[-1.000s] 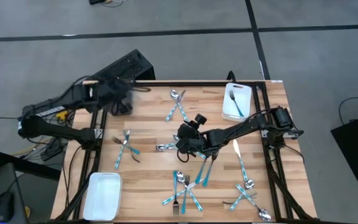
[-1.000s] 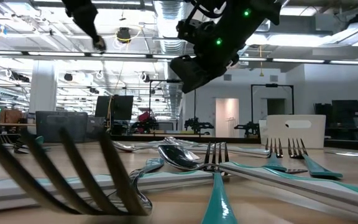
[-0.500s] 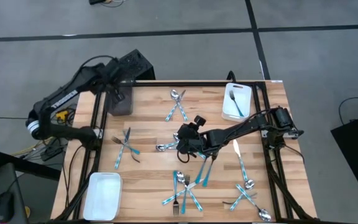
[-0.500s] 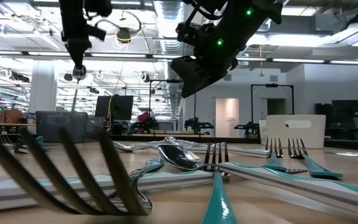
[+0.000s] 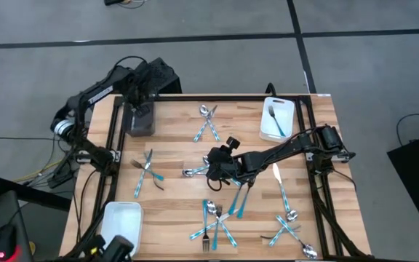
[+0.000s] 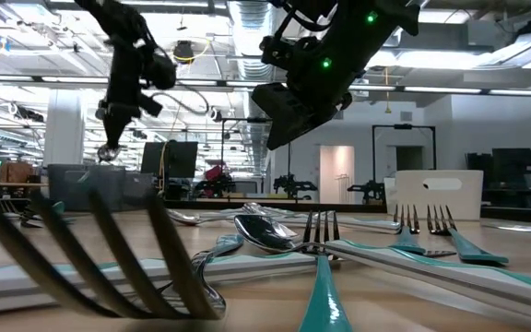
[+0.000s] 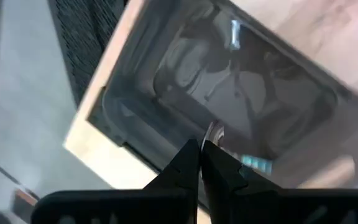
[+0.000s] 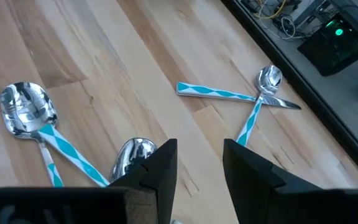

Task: Sort silverware by color (type)
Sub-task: Put the light blue spoon into the black bin, then put the light blue table knife into the bottom white bin

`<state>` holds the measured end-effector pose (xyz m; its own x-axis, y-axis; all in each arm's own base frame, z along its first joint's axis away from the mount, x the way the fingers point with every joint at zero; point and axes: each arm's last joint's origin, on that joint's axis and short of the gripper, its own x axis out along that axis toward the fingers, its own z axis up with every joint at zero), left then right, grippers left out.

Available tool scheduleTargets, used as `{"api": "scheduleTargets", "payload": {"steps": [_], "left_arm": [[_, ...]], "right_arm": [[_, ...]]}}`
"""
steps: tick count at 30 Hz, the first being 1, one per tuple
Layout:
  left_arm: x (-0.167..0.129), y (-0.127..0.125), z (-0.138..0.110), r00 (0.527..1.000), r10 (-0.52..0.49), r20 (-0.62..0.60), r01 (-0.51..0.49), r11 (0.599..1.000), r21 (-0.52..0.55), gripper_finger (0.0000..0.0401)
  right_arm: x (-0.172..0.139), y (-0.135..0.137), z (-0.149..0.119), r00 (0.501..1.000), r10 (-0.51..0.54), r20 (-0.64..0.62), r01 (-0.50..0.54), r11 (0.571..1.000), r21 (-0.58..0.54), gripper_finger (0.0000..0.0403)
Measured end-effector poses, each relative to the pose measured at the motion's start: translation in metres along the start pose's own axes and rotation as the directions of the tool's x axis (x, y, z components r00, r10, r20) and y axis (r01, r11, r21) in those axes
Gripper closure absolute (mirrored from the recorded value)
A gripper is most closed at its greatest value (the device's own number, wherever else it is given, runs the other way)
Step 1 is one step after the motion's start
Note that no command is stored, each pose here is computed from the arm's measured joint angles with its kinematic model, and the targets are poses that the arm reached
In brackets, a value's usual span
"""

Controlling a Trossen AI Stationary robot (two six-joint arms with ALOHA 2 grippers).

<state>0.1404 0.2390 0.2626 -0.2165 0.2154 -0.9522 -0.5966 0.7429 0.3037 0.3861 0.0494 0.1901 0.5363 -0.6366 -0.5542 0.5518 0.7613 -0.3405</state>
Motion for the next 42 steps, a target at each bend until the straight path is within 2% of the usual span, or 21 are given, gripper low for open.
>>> {"api": "scheduleTargets", "payload": {"steps": [5,15,18,22,24,26,30,32,34,38,40,42], "left_arm": [[0.012,0.001,0.007,1.000,-0.013,-0.028,0.012,1.000,-0.029,0.0377],[0.001,0.005,0.001,0.999,0.051,0.014,-0.050,0.994,-0.093,0.0273],[-0.012,0.005,-0.005,0.996,0.036,0.085,-0.025,0.992,-0.128,0.0261],[-0.038,0.001,-0.018,0.953,-0.053,0.297,0.110,0.978,-0.179,0.0259],[-0.049,-0.008,-0.027,0.896,-0.097,0.434,0.180,0.972,-0.154,0.0260],[-0.054,-0.021,-0.037,0.818,-0.134,0.559,0.231,0.967,-0.106,0.0261],[-0.052,-0.058,-0.062,0.659,-0.227,0.717,0.322,0.947,0.004,0.0261],[-0.046,-0.079,-0.075,0.578,-0.287,0.764,0.371,0.926,0.067,0.0261],[-0.040,-0.099,-0.083,0.465,-0.337,0.819,0.408,0.902,0.140,0.0262],[-0.025,-0.133,-0.096,0.266,-0.427,0.864,0.447,0.849,0.282,0.0262],[-0.019,-0.146,-0.099,0.189,-0.451,0.872,0.446,0.831,0.333,0.0262],[-0.010,-0.157,-0.102,0.164,-0.468,0.869,0.427,0.827,0.365,0.0262]], "right_arm": [[0.002,0.000,-0.007,1.000,-0.006,-0.015,0.006,1.000,0.001,0.0251],[0.004,0.000,-0.027,0.998,-0.019,-0.058,0.021,0.999,0.041,0.0251],[0.000,-0.002,-0.031,0.995,-0.030,-0.091,0.030,1.000,0.000,0.0251],[-0.013,-0.018,-0.032,0.985,-0.067,-0.157,0.067,0.998,-0.007,0.0251],[-0.021,-0.028,-0.032,0.977,-0.091,-0.192,0.094,0.996,0.005,0.0251],[-0.029,-0.036,-0.032,0.974,-0.107,-0.202,0.115,0.993,0.025,0.0251],[-0.040,-0.049,-0.044,0.977,-0.073,-0.198,0.091,0.993,0.079,0.0251],[-0.041,-0.053,-0.054,0.979,-0.006,-0.206,0.033,0.991,0.128,0.0251],[-0.043,-0.057,-0.064,0.975,0.077,-0.208,-0.039,0.983,0.180,0.0251],[-0.049,-0.062,-0.077,0.941,0.278,-0.191,-0.218,0.934,0.284,0.0251],[-0.056,-0.064,-0.078,0.922,0.338,-0.187,-0.268,0.909,0.319,0.0251],[-0.065,-0.067,-0.076,0.915,0.362,-0.176,-0.285,0.891,0.353,0.0251]]}}
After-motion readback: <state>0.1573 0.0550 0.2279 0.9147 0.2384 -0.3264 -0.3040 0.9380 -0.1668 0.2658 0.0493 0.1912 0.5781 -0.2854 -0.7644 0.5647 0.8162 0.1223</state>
